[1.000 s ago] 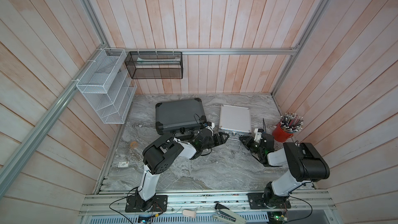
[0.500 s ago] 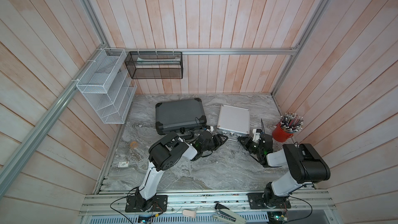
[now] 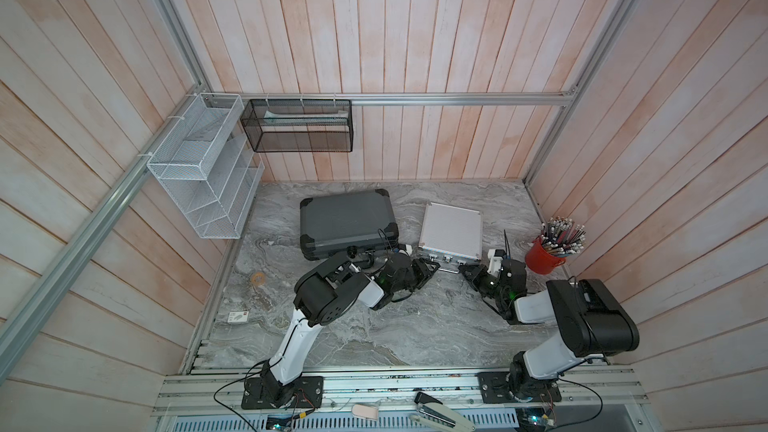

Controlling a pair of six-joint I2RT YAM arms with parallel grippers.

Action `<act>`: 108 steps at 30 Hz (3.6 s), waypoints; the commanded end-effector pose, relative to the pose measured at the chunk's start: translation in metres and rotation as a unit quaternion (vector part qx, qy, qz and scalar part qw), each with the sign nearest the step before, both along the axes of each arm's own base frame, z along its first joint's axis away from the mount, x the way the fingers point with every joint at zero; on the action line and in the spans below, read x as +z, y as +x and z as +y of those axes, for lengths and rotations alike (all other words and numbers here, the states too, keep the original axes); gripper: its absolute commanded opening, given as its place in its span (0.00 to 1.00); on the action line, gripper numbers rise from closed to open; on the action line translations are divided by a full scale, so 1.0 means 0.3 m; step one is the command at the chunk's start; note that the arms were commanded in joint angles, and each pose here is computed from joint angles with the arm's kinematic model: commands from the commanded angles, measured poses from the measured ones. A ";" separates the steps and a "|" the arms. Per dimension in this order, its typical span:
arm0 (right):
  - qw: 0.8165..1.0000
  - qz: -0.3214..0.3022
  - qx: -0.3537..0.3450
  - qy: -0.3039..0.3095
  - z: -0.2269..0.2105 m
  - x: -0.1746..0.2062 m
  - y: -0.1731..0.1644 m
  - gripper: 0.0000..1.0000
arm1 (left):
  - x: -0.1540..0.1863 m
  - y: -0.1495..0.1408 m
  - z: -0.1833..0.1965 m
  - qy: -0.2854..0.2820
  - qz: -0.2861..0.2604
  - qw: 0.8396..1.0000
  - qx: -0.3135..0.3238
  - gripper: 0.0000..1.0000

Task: Open the poker set cases
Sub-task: Pick up the poker set case from the center of the board, then open the fastener on the poker set case.

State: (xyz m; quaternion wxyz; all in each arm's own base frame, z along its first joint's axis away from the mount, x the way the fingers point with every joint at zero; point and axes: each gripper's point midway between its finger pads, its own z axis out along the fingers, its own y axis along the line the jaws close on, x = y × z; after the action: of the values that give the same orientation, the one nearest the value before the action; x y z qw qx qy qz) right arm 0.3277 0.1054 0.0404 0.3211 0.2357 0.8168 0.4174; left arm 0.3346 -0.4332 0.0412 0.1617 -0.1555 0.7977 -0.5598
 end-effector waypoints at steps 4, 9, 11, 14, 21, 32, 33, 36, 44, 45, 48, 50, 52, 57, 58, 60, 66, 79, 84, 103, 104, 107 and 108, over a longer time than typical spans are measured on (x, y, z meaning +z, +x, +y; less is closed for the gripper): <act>0.996 -0.081 0.018 0.016 0.034 0.133 0.034 0.15 | -0.030 0.035 -0.002 0.001 0.006 1.000 0.026 0.45; 0.996 -0.080 0.020 0.017 0.041 0.132 0.030 0.15 | -0.027 0.055 -0.017 -0.001 0.005 1.000 0.030 0.44; 0.996 -0.081 0.018 0.018 0.040 0.133 0.030 0.15 | -0.033 0.059 -0.027 0.001 0.007 1.000 0.030 0.42; 0.996 -0.082 0.019 0.021 0.044 0.135 0.027 0.15 | -0.054 0.062 -0.027 0.001 0.018 0.999 0.036 0.39; 0.996 -0.080 0.021 0.021 0.047 0.126 0.025 0.15 | -0.039 0.066 -0.023 -0.008 0.020 0.999 0.042 0.30; 0.997 -0.076 0.019 0.010 0.035 0.114 0.004 0.28 | 0.038 0.076 -0.048 -0.041 0.017 0.998 0.039 0.14; 0.997 -0.076 0.018 0.010 0.030 0.113 0.002 0.32 | 0.051 0.077 -0.050 -0.046 0.018 0.998 0.040 0.13; 0.997 -0.080 0.017 0.010 0.016 0.119 -0.013 0.48 | 0.093 0.081 -0.054 -0.060 0.016 0.997 0.042 0.11; 0.994 -0.106 0.031 0.014 0.021 0.157 -0.070 0.86 | 0.232 0.097 -0.078 -0.105 0.000 0.994 0.041 0.08; 0.994 -0.108 0.030 0.015 0.020 0.161 -0.076 0.89 | 0.248 0.099 -0.080 -0.110 -0.002 0.993 0.040 0.07; 0.994 -0.107 0.025 0.020 0.017 0.164 -0.090 0.98 | 0.296 0.103 -0.085 -0.123 -0.010 0.992 0.040 0.06; 0.993 -0.108 0.027 0.026 0.022 0.169 -0.097 0.98 | 0.324 0.105 -0.085 -0.129 -0.016 0.991 0.040 0.06; 0.993 -0.108 0.030 0.033 0.028 0.174 -0.101 0.98 | 0.348 0.105 -0.085 -0.135 -0.020 0.990 0.040 0.06; 0.991 -0.115 0.034 0.061 0.046 0.195 -0.099 0.98 | 0.401 0.100 -0.092 -0.153 -0.025 0.987 0.037 0.05; 0.990 -0.118 0.036 0.069 0.052 0.203 -0.097 0.98 | 0.404 0.099 -0.094 -0.154 -0.024 0.987 0.036 0.05; 0.989 -0.121 0.034 0.080 0.059 0.213 -0.091 0.98 | 0.416 0.094 -0.098 -0.157 -0.025 0.987 0.035 0.05; 0.986 -0.126 0.036 0.104 0.090 0.231 -0.067 0.98 | 0.461 0.083 -0.098 -0.170 -0.030 0.985 0.031 0.04; 0.977 -0.159 0.029 0.139 0.105 0.298 -0.014 0.98 | 0.516 0.039 -0.129 -0.194 -0.022 0.981 0.008 0.04; 0.976 -0.163 0.035 0.143 0.122 0.311 0.002 0.98 | 0.523 0.039 -0.133 -0.198 -0.022 0.980 0.008 0.04; 0.973 -0.160 0.032 0.164 0.133 0.294 0.027 0.98 | 0.542 0.029 -0.146 -0.216 -0.015 0.976 0.002 0.04; 0.972 -0.162 0.032 0.165 0.134 0.297 0.030 0.98 | 0.540 0.029 -0.147 -0.216 -0.015 0.976 0.001 0.04; 0.970 -0.167 0.033 0.172 0.136 0.308 0.033 0.99 | 0.537 0.026 -0.151 -0.216 -0.014 0.976 0.000 0.04; 0.970 -0.167 0.033 0.173 0.138 0.309 0.033 0.98 | 0.536 0.027 -0.152 -0.216 -0.013 0.976 0.000 0.04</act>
State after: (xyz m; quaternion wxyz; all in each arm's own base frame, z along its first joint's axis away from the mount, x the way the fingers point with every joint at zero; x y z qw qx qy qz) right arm 0.3337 0.1450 0.1188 0.3757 0.1991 0.6920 0.5833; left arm 0.3520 -0.4597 0.1098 0.1143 -0.2538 0.7279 -0.6266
